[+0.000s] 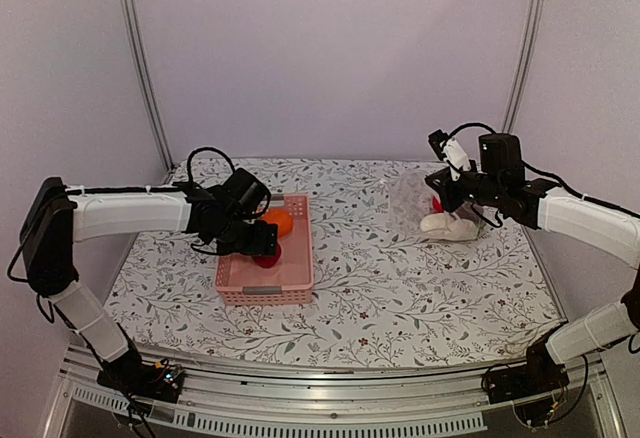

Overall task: Place the food in the zip-top bag and seal the zipper
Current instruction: Pick up the fake fruit from the bin.

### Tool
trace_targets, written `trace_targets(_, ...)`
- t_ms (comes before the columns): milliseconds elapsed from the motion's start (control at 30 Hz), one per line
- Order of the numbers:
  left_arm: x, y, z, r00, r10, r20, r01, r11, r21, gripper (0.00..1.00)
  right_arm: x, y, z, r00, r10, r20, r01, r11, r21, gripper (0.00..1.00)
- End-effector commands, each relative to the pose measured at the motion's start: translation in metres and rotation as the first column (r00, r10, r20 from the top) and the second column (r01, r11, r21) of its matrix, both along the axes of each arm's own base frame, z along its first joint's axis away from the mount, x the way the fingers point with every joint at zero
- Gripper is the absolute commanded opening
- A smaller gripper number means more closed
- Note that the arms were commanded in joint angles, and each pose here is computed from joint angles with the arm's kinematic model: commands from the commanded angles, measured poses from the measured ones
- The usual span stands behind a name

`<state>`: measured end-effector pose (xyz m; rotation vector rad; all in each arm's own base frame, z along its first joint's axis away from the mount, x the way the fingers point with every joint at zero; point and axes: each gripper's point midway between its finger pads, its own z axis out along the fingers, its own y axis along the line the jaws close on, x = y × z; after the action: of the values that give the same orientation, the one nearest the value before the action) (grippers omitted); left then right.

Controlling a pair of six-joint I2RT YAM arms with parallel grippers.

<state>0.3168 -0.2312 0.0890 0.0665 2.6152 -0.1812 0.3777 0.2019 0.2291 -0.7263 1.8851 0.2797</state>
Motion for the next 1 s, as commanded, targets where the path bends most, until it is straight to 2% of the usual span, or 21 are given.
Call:
trace_targets(0,0.012,-0.004,0.000,1.000,-0.002,-0.001,0.002,1.000,-0.025,0.90,0.002,-0.002,0.000,1.000,-0.005,0.007,0.005,1.000,-0.004,0.00)
trace_targets(967,0.032,-0.006,-0.045,0.996,-0.002,-0.090,0.004,0.999,0.032,0.87,0.003,-0.001,-0.008,1.000,-0.002,-0.004,0.002,1.000,-0.021,0.00)
